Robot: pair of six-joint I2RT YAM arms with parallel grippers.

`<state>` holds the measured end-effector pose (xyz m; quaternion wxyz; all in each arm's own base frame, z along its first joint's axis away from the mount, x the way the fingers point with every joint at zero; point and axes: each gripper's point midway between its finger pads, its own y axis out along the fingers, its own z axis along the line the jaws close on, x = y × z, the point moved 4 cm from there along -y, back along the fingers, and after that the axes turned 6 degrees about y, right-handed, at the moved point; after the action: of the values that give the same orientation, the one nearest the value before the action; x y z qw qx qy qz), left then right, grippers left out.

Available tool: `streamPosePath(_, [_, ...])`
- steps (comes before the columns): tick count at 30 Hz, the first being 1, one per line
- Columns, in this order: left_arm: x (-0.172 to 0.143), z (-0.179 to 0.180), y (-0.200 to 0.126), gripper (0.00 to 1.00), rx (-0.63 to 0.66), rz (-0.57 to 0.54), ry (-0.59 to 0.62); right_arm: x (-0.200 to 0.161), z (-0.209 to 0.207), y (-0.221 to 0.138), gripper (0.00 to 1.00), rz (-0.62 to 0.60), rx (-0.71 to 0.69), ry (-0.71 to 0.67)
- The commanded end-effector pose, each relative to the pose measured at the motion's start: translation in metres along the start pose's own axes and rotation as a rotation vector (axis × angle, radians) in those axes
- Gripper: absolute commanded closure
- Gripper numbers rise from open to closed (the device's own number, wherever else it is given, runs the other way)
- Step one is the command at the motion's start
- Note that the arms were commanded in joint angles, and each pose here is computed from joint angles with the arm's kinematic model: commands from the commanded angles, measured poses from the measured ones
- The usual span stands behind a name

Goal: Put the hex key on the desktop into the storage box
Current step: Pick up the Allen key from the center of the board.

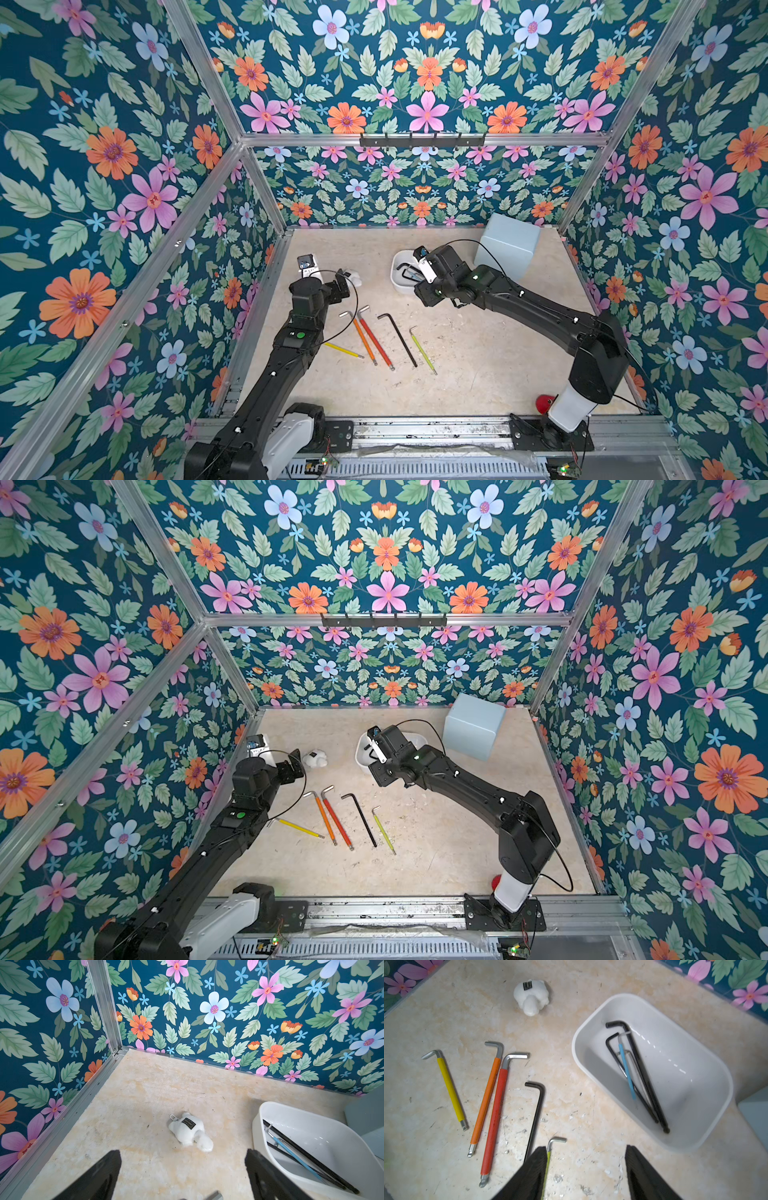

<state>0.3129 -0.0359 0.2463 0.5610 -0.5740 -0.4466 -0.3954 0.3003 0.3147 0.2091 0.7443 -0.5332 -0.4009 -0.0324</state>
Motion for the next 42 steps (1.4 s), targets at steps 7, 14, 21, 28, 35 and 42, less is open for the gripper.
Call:
streamPosePath(7, [0.007, -0.002, -0.002, 0.01, -0.018, -0.017, -0.02, -0.087, 0.015, 0.029, 0.34, 0.225, -0.073, 0.18])
streamPosePath(14, [0.005, -0.002, -0.002, 0.01, -0.017, -0.01, -0.02, -0.114, 0.031, 0.053, 0.37, 0.301, -0.074, 0.195])
streamPosePath(21, [0.004, -0.001, -0.002, 0.0, -0.01, -0.008, -0.018, -0.127, 0.04, 0.075, 0.4, 0.358, -0.11, 0.168])
streamPosePath(28, [0.004, -0.001, -0.002, 0.01, -0.008, -0.008, -0.016, -0.133, 0.041, 0.085, 0.46, 0.387, -0.13, 0.169])
streamPosePath(35, [0.004, -0.001, -0.002, 0.01, -0.008, -0.009, -0.014, -0.139, 0.043, 0.09, 0.52, 0.413, -0.146, 0.156])
streamPosePath(42, [0.006, -0.001, -0.003, 0.0, -0.008, -0.013, -0.014, -0.146, 0.044, 0.094, 0.62, 0.441, -0.155, 0.155])
